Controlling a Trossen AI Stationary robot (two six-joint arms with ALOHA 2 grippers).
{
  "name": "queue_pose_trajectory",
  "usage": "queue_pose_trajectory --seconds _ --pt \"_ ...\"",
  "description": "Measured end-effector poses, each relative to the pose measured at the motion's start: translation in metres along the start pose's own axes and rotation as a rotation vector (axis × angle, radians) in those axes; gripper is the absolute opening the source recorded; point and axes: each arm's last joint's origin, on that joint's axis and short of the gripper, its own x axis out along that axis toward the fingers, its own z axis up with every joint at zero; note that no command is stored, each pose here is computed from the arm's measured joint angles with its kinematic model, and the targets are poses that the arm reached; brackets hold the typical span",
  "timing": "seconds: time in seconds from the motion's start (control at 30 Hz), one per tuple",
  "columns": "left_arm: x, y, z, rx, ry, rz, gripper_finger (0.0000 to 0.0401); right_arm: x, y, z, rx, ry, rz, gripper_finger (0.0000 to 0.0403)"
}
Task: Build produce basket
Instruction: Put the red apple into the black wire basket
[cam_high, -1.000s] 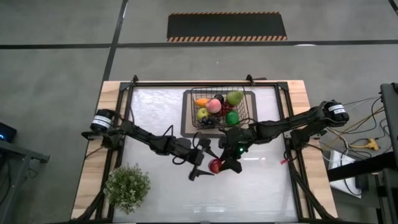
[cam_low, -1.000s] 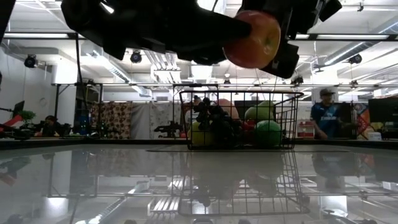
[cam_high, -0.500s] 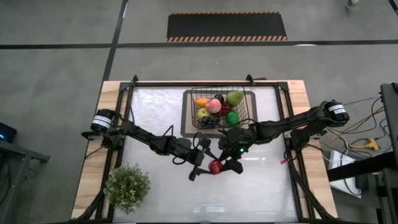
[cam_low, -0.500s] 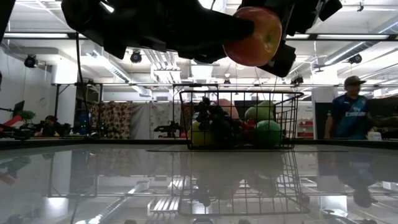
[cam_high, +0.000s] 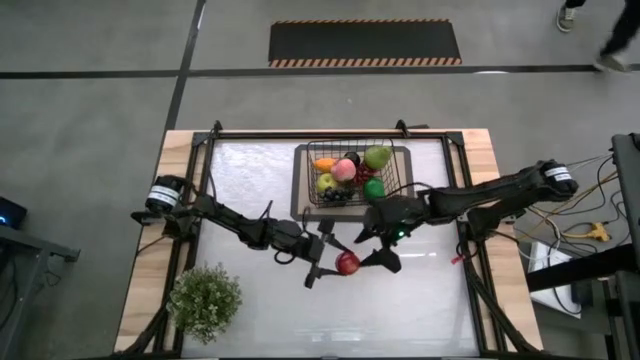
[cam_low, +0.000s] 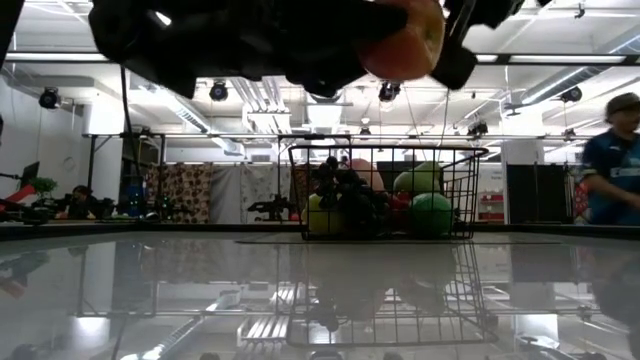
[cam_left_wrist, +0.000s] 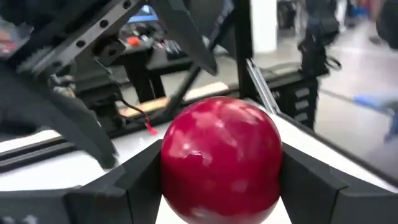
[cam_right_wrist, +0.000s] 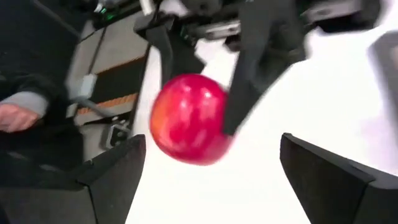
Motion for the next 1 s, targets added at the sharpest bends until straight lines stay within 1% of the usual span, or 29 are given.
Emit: queue_pose_trajectory --seconds 0.1,0.17,0.27,0.37,0.5,0.6,0.7,0.8,0.9,1.0 --pt "-0.006 0.000 -0.001 -0.027 -0.060 0.043 0.0239 -0.020 0.006 0.002 -0.084 -0.062 -0.069 0.0348" --pt "-0.010 0.000 0.000 -0.048 -0.109 0.070 0.0241 -0.031 0.013 0.003 -0.166 -0.121 -0.121 0.0345" --pt "-0.017 0.001 0.004 -0.091 -0.210 0.087 0.0242 -0.042 0.023 0.001 -0.313 -0.199 -0.236 0.0341" --pt "-0.021 0.002 0.007 -0.138 -0.279 0.091 0.0242 -0.040 0.034 -0.004 -0.476 -0.240 -0.351 0.0338" --pt "-0.023 0.006 0.010 -0.240 -0.316 0.087 0.0243 -0.027 0.053 -0.010 -0.680 -0.277 -0.439 0.0335" --pt "-0.023 0.010 0.010 -0.346 -0.323 0.085 0.0243 -0.016 0.064 -0.016 -0.796 -0.283 -0.504 0.0332" --pt "-0.024 0.015 0.010 -0.435 -0.343 0.091 0.0244 -0.006 0.071 -0.021 -0.863 -0.270 -0.520 0.0331" --pt "-0.025 0.020 0.010 -0.509 -0.353 0.108 0.0244 -0.002 0.075 -0.023 -0.873 -0.268 -0.507 0.0331" --pt "-0.026 0.024 0.009 -0.545 -0.361 0.118 0.0244 -0.001 0.076 -0.021 -0.867 -0.279 -0.513 0.0331" --pt "-0.026 0.025 0.009 -0.551 -0.361 0.120 0.0244 0.002 0.075 -0.020 -0.887 -0.275 -0.565 0.0331"
